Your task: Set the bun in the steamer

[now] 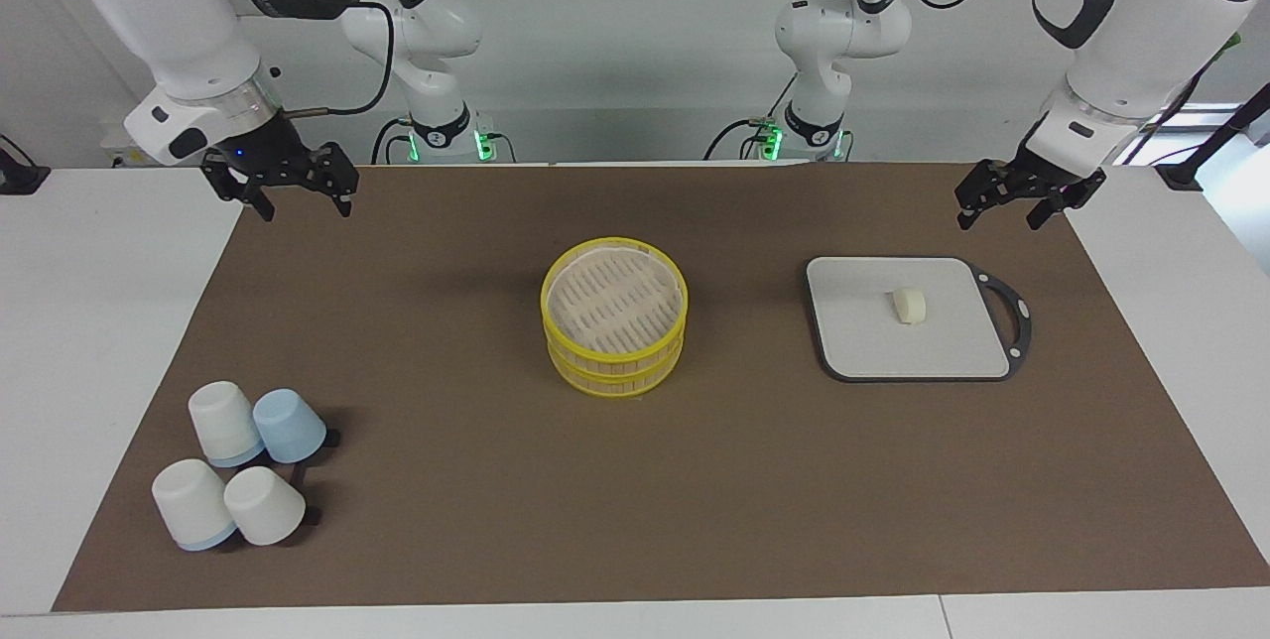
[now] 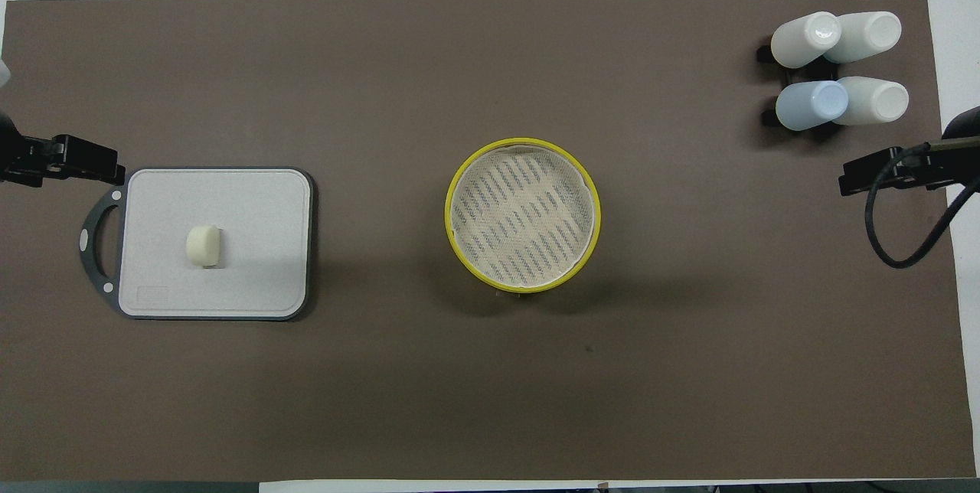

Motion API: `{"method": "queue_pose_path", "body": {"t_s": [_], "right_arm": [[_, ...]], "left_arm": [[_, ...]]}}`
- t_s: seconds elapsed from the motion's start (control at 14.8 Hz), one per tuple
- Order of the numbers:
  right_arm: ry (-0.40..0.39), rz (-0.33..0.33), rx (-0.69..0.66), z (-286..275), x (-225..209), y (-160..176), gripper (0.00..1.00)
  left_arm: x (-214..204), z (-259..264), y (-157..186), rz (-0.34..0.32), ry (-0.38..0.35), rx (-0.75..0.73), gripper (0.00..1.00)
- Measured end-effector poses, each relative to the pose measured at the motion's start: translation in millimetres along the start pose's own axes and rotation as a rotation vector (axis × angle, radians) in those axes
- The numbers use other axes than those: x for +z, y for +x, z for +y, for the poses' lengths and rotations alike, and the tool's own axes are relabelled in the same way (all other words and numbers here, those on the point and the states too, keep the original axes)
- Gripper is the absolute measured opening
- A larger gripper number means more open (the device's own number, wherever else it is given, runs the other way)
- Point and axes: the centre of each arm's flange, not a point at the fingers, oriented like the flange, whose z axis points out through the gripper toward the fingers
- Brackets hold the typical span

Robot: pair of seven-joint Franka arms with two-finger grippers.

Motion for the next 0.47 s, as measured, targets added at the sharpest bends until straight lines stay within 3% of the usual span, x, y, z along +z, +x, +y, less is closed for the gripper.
{"method": "queue_pose_path", "body": {"t_s": [0.47], "right_arm": [[0.000, -0.003, 0.000, 0, 1, 0, 1.00]], "left_arm": [[44, -10, 0, 0.011, 0.000, -0.027, 1.00]]}}
